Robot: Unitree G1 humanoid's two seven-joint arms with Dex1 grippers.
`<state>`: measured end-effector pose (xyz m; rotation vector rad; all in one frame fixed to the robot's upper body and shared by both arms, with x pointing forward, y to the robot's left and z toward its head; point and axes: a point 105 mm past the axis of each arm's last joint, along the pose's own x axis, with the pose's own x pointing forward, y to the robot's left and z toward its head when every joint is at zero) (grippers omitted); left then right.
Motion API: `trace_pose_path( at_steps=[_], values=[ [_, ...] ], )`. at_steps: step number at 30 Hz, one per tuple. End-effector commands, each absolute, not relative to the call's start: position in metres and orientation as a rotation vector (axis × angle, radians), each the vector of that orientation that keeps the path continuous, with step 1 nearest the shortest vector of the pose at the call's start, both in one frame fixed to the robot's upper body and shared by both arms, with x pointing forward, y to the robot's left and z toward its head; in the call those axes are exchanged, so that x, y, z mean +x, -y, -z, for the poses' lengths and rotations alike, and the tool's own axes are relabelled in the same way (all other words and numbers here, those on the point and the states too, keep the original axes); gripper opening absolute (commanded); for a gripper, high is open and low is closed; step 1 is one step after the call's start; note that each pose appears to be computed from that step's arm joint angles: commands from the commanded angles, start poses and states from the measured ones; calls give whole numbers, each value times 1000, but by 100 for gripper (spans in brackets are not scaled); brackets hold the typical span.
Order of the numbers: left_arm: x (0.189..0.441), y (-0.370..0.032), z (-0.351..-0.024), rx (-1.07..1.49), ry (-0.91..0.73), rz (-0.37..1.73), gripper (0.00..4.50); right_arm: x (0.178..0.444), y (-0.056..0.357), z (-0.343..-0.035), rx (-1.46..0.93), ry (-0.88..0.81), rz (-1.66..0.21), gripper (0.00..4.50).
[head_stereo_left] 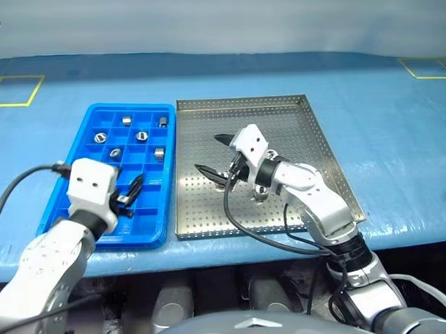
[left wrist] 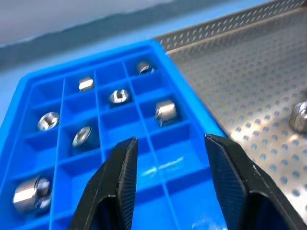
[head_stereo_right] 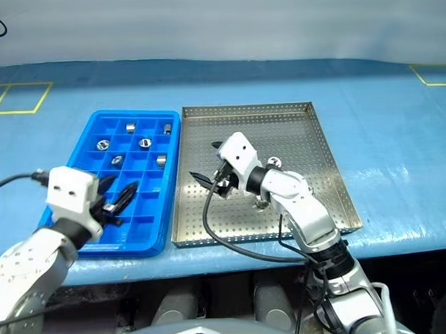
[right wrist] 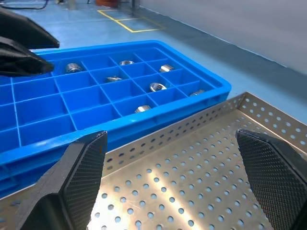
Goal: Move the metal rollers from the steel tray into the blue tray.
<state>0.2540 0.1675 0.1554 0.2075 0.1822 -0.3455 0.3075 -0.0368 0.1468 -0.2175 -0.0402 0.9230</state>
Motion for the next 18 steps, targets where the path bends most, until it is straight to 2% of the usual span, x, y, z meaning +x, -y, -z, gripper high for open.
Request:
trace_pose_path(
  at_steps=[1,7,13,16,18],
  values=[
    [265,-147,-153,217,-179,459,235,307,54,-165,-235,109,-840,450],
    [284,-115,-125,271,-258,626,235,303,79,-167,-253,104,-723,450],
    [299,-108,-107,235,-287,643,235,299,86,-167,-251,97,-674,450],
    [301,-108,-102,226,-307,659,291,298,87,-167,-244,101,-658,450],
    [302,-111,-98,244,-336,646,354,297,87,-166,-240,102,-651,450]
  ],
)
